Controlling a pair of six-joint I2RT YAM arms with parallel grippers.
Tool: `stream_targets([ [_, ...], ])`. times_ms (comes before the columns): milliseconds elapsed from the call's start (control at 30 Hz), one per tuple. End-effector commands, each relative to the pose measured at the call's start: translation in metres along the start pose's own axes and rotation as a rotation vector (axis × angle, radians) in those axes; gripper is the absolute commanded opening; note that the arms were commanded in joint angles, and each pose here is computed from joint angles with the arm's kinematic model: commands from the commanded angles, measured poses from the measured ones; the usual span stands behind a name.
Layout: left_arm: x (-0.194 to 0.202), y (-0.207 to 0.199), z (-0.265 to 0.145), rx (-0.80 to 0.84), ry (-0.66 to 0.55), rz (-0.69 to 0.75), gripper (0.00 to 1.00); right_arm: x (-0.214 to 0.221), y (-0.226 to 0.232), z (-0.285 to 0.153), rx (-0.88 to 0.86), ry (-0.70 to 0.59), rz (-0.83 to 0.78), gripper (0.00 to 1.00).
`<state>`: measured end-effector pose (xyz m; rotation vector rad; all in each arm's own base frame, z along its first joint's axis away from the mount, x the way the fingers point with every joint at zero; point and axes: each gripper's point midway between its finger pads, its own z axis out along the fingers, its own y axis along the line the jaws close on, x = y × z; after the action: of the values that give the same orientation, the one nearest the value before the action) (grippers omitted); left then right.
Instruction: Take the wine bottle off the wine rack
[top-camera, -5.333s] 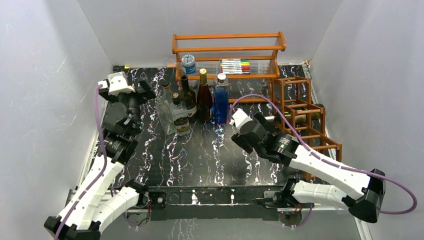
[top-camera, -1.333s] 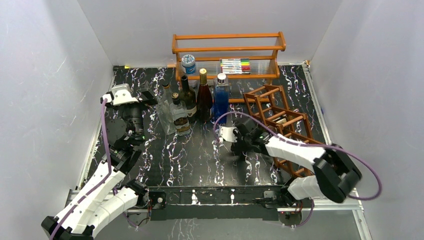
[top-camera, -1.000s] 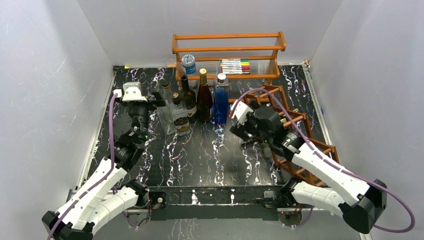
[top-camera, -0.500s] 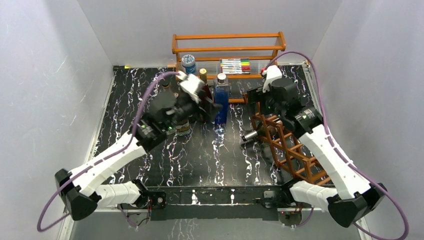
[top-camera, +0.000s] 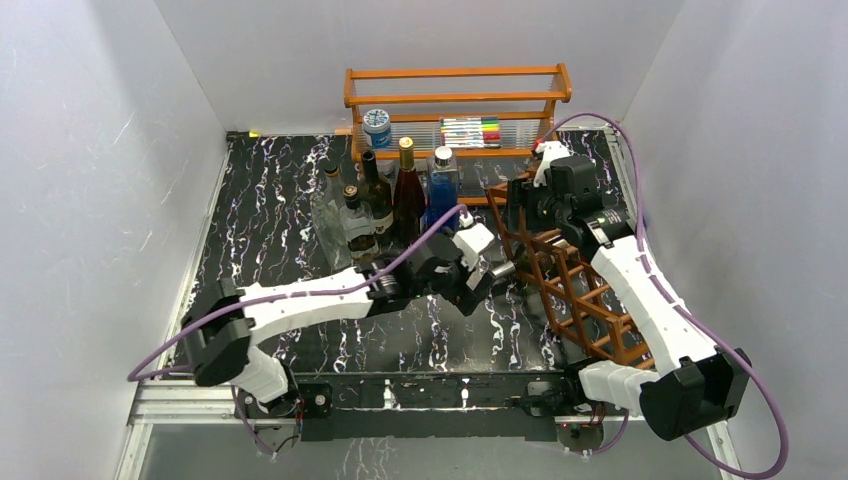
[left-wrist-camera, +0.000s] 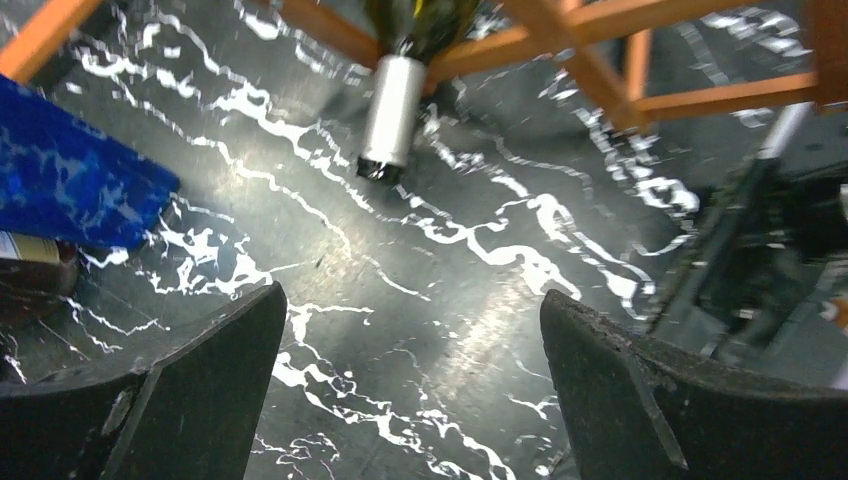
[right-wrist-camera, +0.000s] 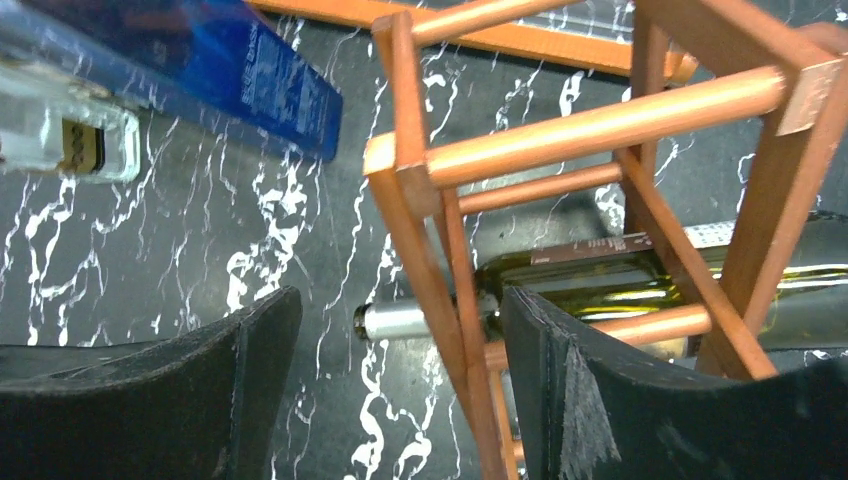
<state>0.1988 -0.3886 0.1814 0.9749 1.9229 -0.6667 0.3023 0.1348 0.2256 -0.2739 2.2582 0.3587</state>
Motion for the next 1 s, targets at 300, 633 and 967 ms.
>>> stream_targets([
  [300, -0.005, 0.014, 0.086, -0.068, -0.238, 0.164, 0.98, -0.023, -0.004, 0.032, 0.005, -0.166, 0.033, 0.47],
  [633, 0.012, 0.033, 0.141, -0.167, -0.224, 0.323, 0.85, -0.012, -0.01, 0.04, 0.017, -0.165, 0.001, 0.26],
  [967, 0.012, 0.038, 0.17, -0.201, -0.217, 0.427, 0.71, -0.007, -0.014, 0.041, 0.036, -0.156, -0.039, 0.19],
])
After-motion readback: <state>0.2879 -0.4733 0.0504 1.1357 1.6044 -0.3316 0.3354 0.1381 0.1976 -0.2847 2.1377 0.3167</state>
